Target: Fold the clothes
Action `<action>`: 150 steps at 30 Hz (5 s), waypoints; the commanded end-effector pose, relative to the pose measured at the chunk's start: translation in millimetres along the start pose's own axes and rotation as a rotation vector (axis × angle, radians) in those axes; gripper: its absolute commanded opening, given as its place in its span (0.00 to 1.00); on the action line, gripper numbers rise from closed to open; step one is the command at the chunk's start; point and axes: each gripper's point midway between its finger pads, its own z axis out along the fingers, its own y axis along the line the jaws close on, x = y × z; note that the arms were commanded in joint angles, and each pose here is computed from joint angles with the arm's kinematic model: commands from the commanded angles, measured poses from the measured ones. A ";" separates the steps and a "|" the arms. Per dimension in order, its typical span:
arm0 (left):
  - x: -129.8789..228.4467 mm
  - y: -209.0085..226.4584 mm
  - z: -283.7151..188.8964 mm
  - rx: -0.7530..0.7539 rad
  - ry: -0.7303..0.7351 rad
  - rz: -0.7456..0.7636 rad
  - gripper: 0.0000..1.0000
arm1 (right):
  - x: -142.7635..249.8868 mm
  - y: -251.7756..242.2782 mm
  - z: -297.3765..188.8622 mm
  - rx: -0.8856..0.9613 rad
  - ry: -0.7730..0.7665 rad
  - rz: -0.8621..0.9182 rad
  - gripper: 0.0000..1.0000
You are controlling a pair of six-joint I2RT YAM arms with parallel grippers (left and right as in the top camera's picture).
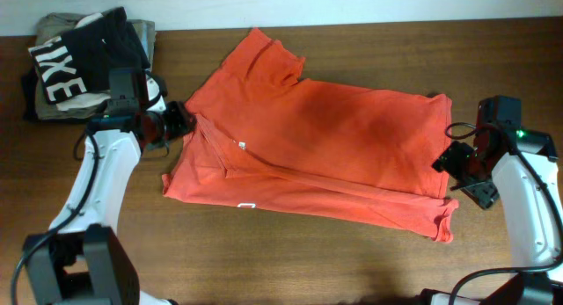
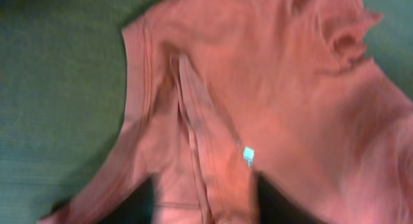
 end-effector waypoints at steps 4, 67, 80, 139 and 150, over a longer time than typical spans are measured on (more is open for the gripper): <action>83.4 15.8 32.8 -0.101 0.368 -0.020 0.01 | 82.7 12.7 44.1 -0.117 0.313 -0.173 0.29; 108.2 36.2 57.5 -0.315 0.486 -0.117 0.02 | 7.0 36.8 42.6 -0.080 0.131 -0.138 0.99; 21.4 -27.4 90.8 -0.128 0.120 0.023 0.83 | 10.4 34.8 42.3 -0.073 0.146 -0.138 0.99; 55.4 74.9 46.0 -0.389 0.338 -0.103 0.99 | 56.7 13.8 95.2 0.005 0.312 -0.069 0.94; 54.9 74.8 46.2 -0.389 0.336 -0.102 0.99 | 49.4 15.3 104.0 -0.001 0.262 -0.054 0.21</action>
